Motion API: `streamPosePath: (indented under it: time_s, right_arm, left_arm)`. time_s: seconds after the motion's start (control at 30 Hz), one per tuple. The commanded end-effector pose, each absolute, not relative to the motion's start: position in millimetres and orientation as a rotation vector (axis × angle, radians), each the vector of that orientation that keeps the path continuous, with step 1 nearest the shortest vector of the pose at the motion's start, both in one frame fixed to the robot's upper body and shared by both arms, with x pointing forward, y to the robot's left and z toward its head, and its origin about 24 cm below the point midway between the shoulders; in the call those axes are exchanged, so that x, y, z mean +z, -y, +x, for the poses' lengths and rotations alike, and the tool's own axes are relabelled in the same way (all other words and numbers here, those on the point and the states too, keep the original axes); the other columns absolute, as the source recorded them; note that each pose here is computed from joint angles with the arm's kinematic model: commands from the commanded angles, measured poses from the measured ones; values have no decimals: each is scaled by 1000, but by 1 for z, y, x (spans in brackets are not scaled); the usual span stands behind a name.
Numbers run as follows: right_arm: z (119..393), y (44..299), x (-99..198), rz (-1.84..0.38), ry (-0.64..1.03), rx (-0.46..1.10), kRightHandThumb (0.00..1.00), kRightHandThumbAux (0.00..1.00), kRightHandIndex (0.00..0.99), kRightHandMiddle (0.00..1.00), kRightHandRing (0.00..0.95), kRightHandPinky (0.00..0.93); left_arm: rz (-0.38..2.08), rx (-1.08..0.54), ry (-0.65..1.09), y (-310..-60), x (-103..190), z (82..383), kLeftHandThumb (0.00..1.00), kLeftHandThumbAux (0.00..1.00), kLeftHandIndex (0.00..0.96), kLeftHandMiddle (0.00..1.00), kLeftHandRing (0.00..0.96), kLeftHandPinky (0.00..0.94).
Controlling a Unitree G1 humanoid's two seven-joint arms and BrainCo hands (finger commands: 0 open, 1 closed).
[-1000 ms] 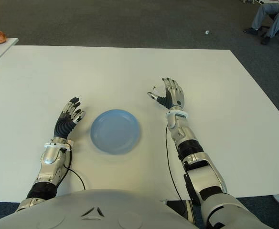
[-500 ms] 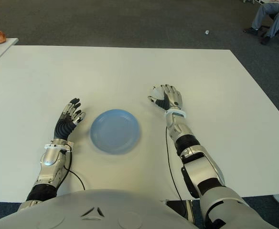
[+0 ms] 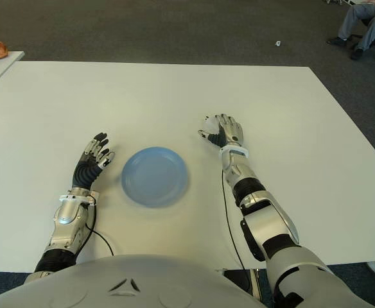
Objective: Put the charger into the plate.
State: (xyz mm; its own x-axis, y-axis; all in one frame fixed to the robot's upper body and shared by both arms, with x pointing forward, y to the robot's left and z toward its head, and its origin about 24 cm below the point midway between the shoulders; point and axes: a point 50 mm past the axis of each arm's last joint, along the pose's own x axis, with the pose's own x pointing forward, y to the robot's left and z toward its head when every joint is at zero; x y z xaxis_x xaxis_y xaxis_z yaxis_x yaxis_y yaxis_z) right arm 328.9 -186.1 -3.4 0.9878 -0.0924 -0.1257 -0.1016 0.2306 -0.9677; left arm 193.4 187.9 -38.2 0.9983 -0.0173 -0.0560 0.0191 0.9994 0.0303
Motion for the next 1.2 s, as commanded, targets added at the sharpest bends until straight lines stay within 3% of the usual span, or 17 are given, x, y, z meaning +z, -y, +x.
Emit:
streamPosePath:
  time_s: [0.03, 1.2]
  right_arm:
    - [328, 183, -8, -1327, -196, 10, 256, 241, 0, 0, 0, 0]
    - [318, 185, -27, -1310, -272, 64, 230, 320, 0, 0, 0, 0]
  left_arm:
    - [2, -17, -248, -186, -68, 165, 12, 661, 13, 56, 47, 60]
    - [9, -10, -243, -190, -62, 158, 0, 661, 12, 57, 47, 60]
